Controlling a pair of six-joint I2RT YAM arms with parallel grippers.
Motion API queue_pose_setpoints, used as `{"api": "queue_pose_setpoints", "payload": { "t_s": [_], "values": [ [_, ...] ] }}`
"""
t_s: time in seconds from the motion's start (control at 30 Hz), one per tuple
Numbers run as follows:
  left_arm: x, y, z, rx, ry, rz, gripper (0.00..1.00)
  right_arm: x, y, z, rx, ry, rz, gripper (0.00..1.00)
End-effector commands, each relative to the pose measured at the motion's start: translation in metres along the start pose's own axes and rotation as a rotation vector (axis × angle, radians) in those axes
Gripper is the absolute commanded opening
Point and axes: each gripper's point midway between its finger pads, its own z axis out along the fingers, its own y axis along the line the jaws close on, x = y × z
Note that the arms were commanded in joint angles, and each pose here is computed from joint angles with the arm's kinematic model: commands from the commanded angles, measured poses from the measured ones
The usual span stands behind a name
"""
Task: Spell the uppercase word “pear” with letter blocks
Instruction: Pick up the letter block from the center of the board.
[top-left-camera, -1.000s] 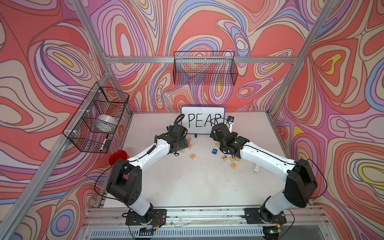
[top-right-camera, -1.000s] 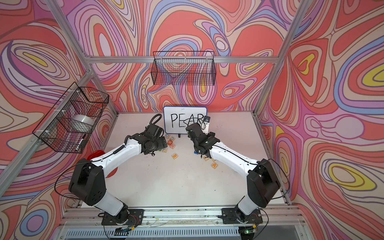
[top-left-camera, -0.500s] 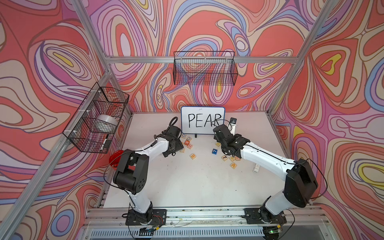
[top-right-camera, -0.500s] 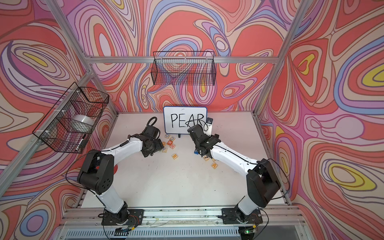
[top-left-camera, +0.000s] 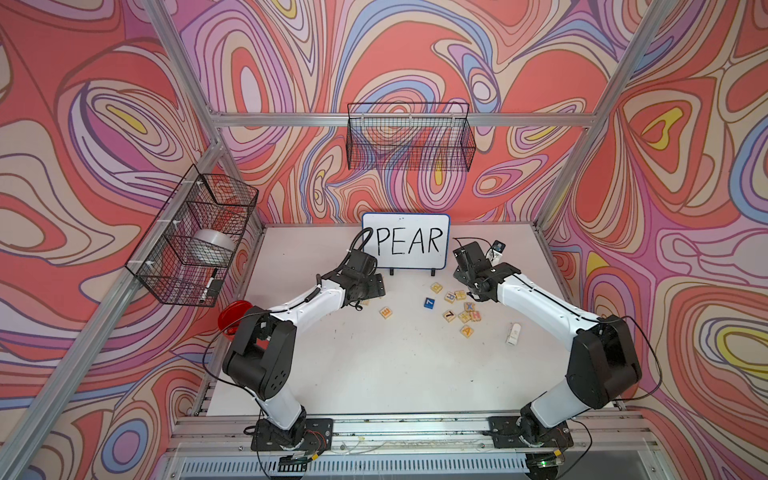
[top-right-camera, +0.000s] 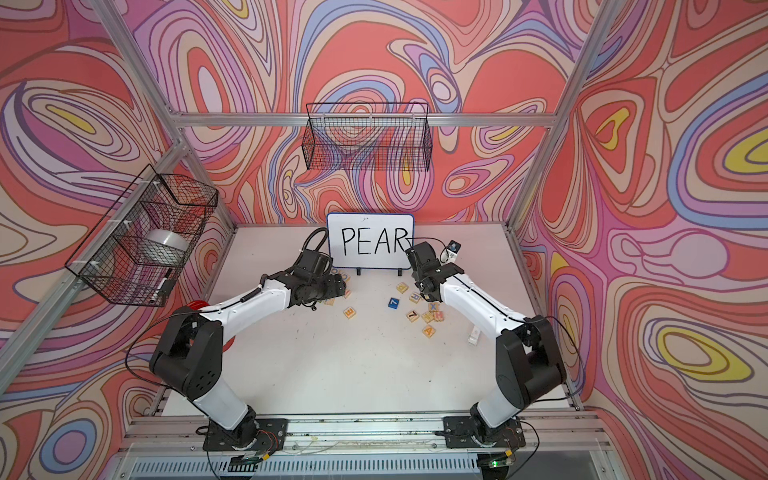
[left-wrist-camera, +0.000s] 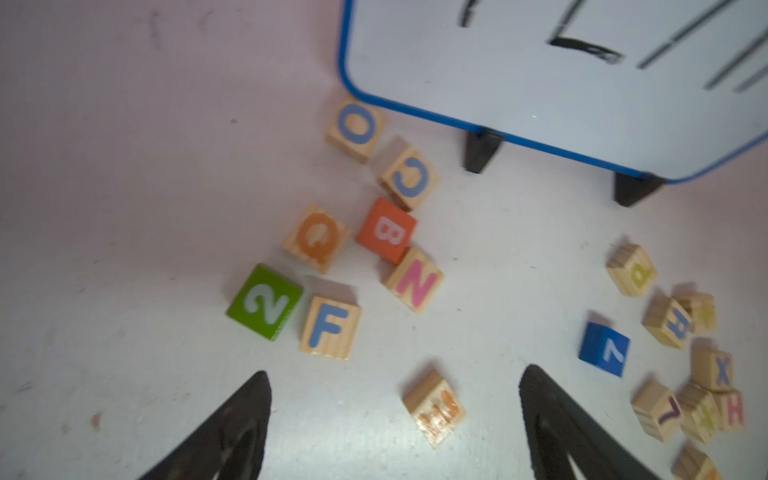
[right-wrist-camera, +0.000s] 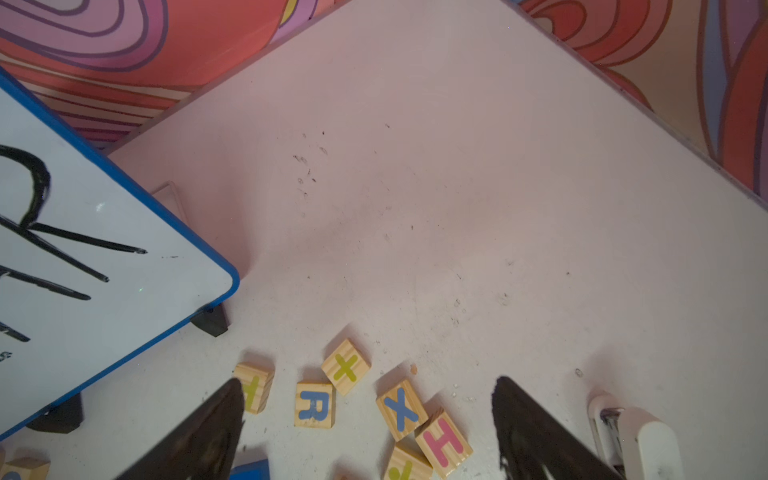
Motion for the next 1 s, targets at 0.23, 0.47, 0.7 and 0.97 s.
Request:
{"api": "queue_pose_setpoints", "payload": {
  "t_s": [0.23, 0.47, 0.7, 0.97],
  "values": [
    [-0.013, -0.074, -0.007, 0.204, -0.08, 0.225, 1.0, 0.029, 0.045, 0.019, -0.247, 0.143, -0.189, 0.87],
    [-0.014, -0.052, -0.034, 0.139, -0.154, 0.235, 1.0, 0.051, 0.074, 0.034, -0.359, 0.212, -0.546, 0.84],
    [-0.014, -0.018, -0.067, 0.029, -0.234, 0.213, 1.0, 0.071, 0.087, 0.057, -0.383, 0.272, -0.72, 0.75],
    [-0.018, -0.002, -0.083, -0.036, -0.281, 0.192, 1.0, 0.089, 0.094, 0.076, -0.389, 0.353, -0.811, 0.63]
  ]
}}
